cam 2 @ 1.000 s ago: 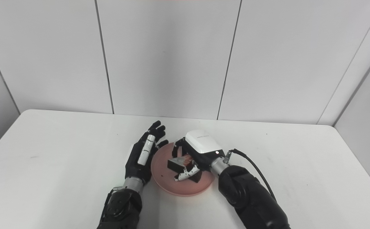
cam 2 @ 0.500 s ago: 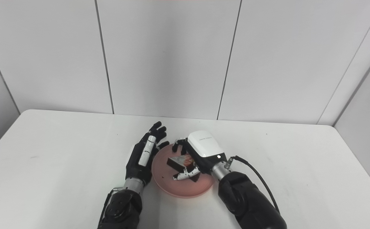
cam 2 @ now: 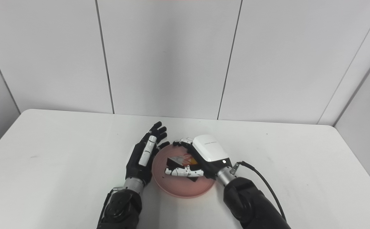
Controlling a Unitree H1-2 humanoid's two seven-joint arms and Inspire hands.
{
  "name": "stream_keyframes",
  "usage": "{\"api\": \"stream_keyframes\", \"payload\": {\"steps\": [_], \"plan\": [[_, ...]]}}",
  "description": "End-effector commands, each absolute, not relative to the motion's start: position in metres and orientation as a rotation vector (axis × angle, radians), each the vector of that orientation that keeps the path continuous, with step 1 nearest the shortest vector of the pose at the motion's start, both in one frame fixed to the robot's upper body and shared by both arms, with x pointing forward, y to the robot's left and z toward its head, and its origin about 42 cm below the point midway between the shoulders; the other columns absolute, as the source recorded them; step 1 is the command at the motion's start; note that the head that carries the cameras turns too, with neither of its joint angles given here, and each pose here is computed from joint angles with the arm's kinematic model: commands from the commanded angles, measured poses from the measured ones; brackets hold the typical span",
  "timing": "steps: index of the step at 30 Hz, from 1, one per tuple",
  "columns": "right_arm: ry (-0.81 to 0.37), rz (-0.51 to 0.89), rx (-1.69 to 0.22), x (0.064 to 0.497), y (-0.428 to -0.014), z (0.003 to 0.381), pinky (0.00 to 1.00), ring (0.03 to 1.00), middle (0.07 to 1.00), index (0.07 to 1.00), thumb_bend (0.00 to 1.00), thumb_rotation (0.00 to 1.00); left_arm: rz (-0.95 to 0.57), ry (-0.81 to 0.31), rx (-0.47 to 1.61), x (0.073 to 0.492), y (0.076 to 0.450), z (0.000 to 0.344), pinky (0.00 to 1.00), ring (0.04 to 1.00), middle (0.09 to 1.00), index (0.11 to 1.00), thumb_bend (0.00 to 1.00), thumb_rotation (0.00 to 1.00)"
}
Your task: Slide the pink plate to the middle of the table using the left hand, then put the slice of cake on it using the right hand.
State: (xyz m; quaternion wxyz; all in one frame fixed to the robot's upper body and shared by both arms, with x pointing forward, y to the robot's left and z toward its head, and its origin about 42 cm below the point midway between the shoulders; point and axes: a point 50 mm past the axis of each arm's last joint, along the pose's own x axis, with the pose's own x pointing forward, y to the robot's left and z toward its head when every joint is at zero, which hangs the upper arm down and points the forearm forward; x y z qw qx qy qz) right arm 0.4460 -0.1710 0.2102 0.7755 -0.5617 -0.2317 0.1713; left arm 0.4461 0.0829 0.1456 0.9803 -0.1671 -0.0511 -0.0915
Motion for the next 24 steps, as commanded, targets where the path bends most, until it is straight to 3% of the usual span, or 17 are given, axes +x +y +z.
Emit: {"api": "stream_keyframes", "payload": {"steps": [1,5,10,13,16,20,22,24], "plan": [[-0.629,0.304,-1.143,0.442,-0.173,0.236,0.49,0.664,0.763,0.741,0.87,1.0,-0.16,0.026,-0.347,0.434,0.09,0.116,0.81,0.902,0.86,0.838,0.87,0.7],[-0.726,0.192,-0.963,0.431,-0.177,0.231,0.55,0.695,0.754,0.726,0.86,1.0,-0.161,0.022,-0.377,0.431,0.094,0.117,0.84,0.913,0.863,0.834,0.85,0.68],[-0.808,0.044,-0.707,0.426,-0.178,0.216,0.62,0.745,0.812,0.729,0.78,1.0,-0.144,-0.01,-0.374,0.428,0.099,0.119,0.86,0.916,0.867,0.831,0.77,0.68],[-0.724,-0.007,-0.475,0.427,-0.178,0.203,0.71,0.782,0.825,0.763,0.72,1.0,-0.113,-0.059,-0.374,0.425,0.102,0.121,0.89,0.908,0.871,0.833,0.76,0.66],[-0.637,-0.079,-0.296,0.428,-0.181,0.191,0.72,0.765,0.832,0.79,0.7,1.0,-0.085,-0.111,-0.309,0.421,0.104,0.122,0.91,0.896,0.873,0.843,0.67,0.63],[-0.499,-0.146,-0.051,0.433,-0.187,0.173,0.76,0.765,0.86,0.82,0.71,1.0,-0.048,-0.164,-0.226,0.416,0.106,0.121,0.93,0.91,0.903,0.869,0.69,0.62],[-0.433,-0.171,0.067,0.436,-0.191,0.162,0.81,0.797,0.864,0.836,0.68,1.0,-0.029,-0.174,-0.187,0.414,0.107,0.12,0.94,0.919,0.916,0.9,0.69,0.65],[-0.368,-0.175,0.153,0.438,-0.192,0.154,0.83,0.827,0.865,0.843,0.72,1.0,-0.015,-0.173,-0.16,0.412,0.108,0.12,0.97,0.951,0.944,0.937,0.67,0.71]]}}
